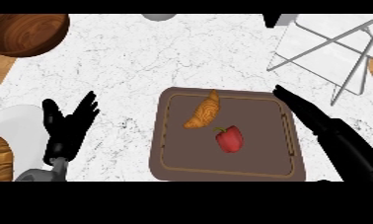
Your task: Pick the bell pepper from the tray and place it in the tiered shelf
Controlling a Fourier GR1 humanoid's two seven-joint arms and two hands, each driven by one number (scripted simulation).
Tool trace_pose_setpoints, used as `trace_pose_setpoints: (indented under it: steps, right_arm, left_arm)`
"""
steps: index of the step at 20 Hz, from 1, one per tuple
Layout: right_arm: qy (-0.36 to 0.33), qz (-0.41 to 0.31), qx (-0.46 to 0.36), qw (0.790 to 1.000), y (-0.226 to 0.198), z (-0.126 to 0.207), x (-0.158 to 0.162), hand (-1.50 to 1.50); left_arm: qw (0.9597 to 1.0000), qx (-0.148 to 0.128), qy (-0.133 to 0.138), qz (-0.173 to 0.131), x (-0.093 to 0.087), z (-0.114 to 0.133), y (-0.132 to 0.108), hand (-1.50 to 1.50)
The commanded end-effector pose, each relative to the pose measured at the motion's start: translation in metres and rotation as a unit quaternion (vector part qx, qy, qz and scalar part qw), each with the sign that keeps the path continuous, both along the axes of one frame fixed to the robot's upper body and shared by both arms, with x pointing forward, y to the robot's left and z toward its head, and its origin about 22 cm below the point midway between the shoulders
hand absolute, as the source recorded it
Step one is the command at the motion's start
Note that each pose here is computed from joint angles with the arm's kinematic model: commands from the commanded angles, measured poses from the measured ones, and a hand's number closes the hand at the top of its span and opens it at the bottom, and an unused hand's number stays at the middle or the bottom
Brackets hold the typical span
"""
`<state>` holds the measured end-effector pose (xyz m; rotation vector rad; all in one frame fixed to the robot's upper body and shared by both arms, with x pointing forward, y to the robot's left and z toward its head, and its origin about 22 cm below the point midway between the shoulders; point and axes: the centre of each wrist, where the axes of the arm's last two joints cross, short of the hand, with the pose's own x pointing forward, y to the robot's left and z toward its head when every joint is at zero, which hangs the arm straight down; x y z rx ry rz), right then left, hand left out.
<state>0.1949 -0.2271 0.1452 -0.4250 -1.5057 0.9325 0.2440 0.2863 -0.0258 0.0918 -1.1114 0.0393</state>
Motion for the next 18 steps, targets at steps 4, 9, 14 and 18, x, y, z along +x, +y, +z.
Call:
trace_pose_setpoints:
  steps: [4,9,14,18]
  right_arm:
    - [0.021,-0.056,-0.066,0.996,0.049,-0.001,0.0,-1.5]
    - [0.055,-0.041,-0.113,0.991,0.085,-0.03,0.003,-1.5]
    - [0.061,-0.061,-0.145,0.986,0.082,-0.037,0.031,-1.5]
    - [0.061,-0.082,-0.157,0.982,0.11,-0.051,0.022,-1.5]
  left_arm:
    - [1.0,0.003,0.005,-0.006,-0.009,-0.008,0.003,0.0]
    - [1.0,-0.001,-0.008,-0.001,0.002,-0.009,0.001,0.0]
    - [1.0,-0.004,0.003,0.002,-0.001,0.005,0.005,0.0]
    - [1.0,-0.003,0.003,-0.005,0.008,-0.007,-0.008,0.0]
